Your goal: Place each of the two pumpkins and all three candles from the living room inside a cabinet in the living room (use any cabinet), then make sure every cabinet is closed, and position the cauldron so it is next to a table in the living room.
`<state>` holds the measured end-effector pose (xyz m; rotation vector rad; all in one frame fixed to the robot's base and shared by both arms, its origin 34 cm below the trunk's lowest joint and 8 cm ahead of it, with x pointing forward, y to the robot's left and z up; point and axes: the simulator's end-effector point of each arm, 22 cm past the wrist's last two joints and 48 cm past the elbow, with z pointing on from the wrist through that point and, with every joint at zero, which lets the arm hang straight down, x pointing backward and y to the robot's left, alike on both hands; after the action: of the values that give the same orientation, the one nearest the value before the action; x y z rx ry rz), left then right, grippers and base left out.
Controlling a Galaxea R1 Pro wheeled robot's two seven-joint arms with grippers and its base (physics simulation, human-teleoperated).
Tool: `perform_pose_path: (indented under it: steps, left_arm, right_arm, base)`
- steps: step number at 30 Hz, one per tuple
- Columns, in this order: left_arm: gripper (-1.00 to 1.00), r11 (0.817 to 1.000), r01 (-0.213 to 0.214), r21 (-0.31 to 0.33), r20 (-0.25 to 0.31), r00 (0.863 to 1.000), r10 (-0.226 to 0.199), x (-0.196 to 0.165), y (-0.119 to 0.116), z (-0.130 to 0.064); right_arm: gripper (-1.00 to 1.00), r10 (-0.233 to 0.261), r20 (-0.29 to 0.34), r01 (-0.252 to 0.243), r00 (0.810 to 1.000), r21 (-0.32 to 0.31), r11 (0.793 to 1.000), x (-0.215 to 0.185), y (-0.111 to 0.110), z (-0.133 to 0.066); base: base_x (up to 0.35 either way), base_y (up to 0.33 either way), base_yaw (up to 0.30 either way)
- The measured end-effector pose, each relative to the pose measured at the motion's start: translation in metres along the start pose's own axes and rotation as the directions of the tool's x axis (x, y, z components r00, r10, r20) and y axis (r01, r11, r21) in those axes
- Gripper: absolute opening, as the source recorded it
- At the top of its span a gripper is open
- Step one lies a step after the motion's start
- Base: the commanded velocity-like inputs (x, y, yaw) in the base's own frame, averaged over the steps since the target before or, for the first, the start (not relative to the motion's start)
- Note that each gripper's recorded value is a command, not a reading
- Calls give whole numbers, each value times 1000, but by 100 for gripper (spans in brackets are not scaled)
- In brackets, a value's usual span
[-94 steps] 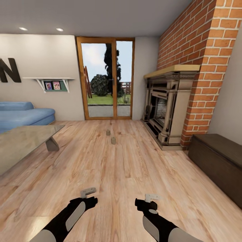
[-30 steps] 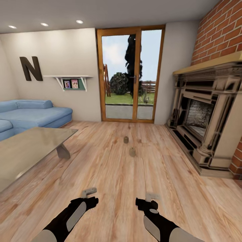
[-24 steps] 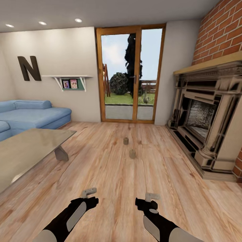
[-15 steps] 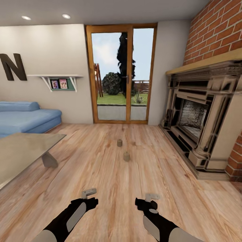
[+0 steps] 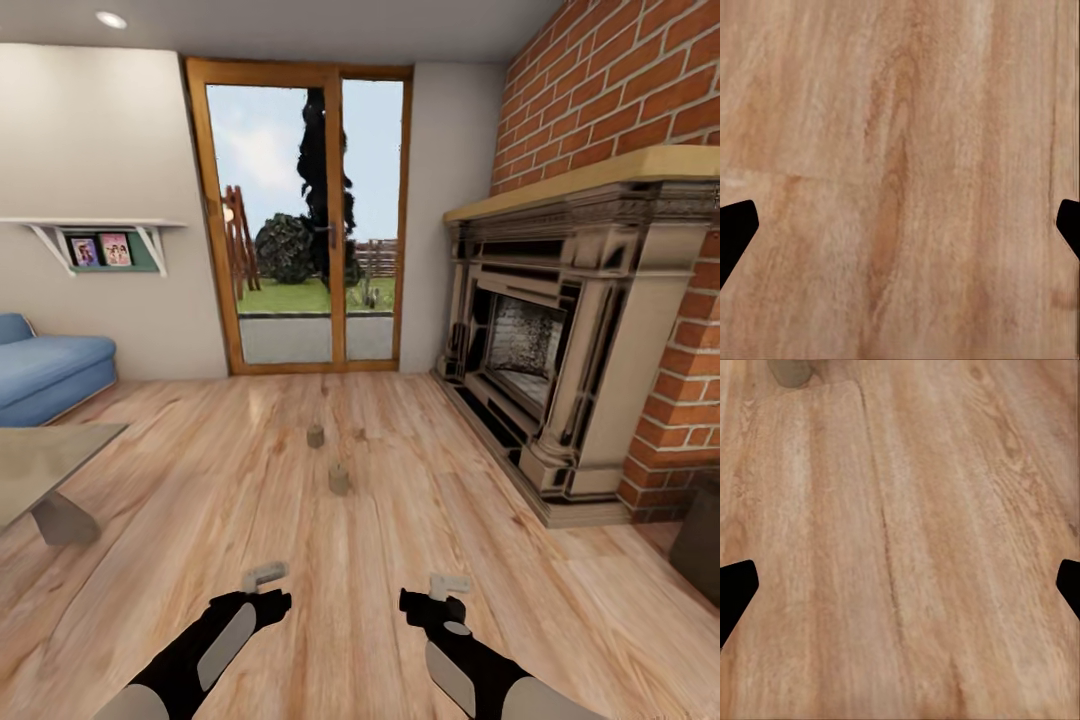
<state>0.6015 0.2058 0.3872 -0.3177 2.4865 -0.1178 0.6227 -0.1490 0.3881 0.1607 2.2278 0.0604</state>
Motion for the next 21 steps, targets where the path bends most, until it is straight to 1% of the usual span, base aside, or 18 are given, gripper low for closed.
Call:
perform_pose_path:
  steps: [4, 8, 12, 14, 17, 21]
  left_arm:
    - [100, 1000, 1, 1, 0, 1000, -1, 0, 0, 0]
    - [100, 1000, 3, 0, 1, 1000, -3, 0, 1, 0]
    - [100, 1000, 2, 0, 0, 1000, -2, 0, 0, 0]
    - [100, 1000, -1, 3, -9, 1000, 1, 5, -4, 1]
    - [100, 1000, 1, 5, -27, 1000, -1, 15, -10, 3]
    - [100, 1000, 2, 4, -31, 1000, -2, 18, -11, 4]
  right_arm:
    - [100, 3, -7, -3, 1000, -24, 1000, 1, 5, 0]
    - [100, -9, -59, 7, 998, -34, 999, 13, 6, 0]
    - [100, -13, -77, 10, 997, -41, 999, 18, 7, 0]
    - [100, -15, -87, 11, 996, -47, 999, 20, 8, 0]
    - [100, -17, -101, 12, 995, -51, 999, 23, 8, -1]
    - [100, -18, -107, 10, 994, -77, 997, 26, 14, -1]
  base:
    - [160, 120, -286]
    - [169, 219, -292]
    - [144, 265, -294]
    - [87, 293, -295]
    - [34, 312, -296]
    - [5, 325, -297]
